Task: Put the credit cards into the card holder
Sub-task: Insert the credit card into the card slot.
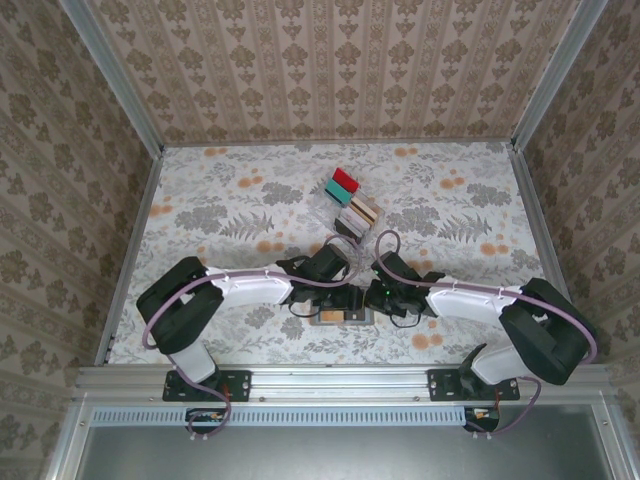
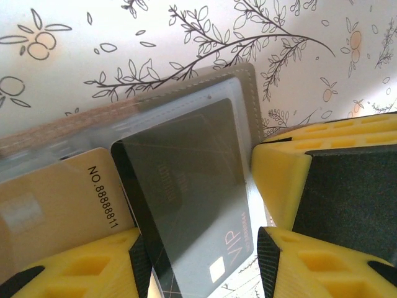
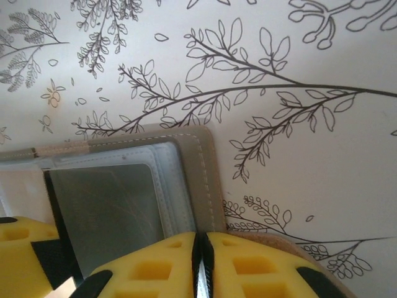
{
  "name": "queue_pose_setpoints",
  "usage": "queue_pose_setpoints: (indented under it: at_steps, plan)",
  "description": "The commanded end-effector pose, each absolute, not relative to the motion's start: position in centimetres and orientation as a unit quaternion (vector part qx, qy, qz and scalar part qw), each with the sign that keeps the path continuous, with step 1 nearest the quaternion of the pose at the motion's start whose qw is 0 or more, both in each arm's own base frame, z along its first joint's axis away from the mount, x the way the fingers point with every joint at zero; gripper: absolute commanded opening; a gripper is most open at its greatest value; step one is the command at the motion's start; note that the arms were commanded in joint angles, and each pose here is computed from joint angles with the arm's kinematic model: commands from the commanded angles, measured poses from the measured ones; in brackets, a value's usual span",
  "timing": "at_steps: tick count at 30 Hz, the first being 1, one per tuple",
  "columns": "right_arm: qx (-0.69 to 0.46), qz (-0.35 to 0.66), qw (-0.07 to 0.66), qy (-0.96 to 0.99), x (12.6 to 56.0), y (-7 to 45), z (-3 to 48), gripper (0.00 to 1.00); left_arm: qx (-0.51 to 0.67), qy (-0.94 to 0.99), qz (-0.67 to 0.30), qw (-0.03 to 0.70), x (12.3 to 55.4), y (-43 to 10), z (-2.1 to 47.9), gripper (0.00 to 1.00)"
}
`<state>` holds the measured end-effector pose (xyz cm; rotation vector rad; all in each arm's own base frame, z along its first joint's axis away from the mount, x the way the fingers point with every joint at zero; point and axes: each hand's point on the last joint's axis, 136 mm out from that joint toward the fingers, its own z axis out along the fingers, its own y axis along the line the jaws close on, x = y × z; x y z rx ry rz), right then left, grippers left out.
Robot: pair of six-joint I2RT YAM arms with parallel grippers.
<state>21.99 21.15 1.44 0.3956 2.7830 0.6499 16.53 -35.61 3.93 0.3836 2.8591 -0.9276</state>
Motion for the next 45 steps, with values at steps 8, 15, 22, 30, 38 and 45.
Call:
queue_pose_setpoints:
  at_steps: [8, 15, 22, 30, 38, 45]
  plan:
    - [0.161, 0.199, 0.069, 0.964, 19.2, 19.8, -2.0, 0.14, 0.144, 0.944, -0.292, 0.053, 15.9, -35.7, 4.1, 0.51]
    - [0.164, 0.186, 0.07, 0.966, 19.0, 19.1, -2.0, 0.14, 0.126, 0.95, -0.276, 0.067, 16.3, -34.3, 3.9, 0.55]
    - [0.161, 0.167, 0.071, 0.97, 19.1, 18.6, -1.9, 0.14, 0.097, 0.957, -0.259, 0.092, 17.1, -32.5, 3.8, 0.57]
    - [0.159, 0.18, 0.067, 0.969, 19.3, 19.3, -2.1, 0.14, 0.107, 0.947, -0.295, 0.072, 16.9, -33.8, 3.7, 0.48]
    - [0.156, 0.181, 0.067, 0.969, 19.5, 19.5, -1.9, 0.14, 0.112, 0.948, -0.289, 0.072, 17.0, -34.1, 3.6, 0.4]
    - [0.158, 0.169, 0.064, 0.971, 19.3, 19.1, -2.0, 0.14, 0.104, 0.957, -0.258, 0.078, 17.3, -32.8, 3.3, 0.4]
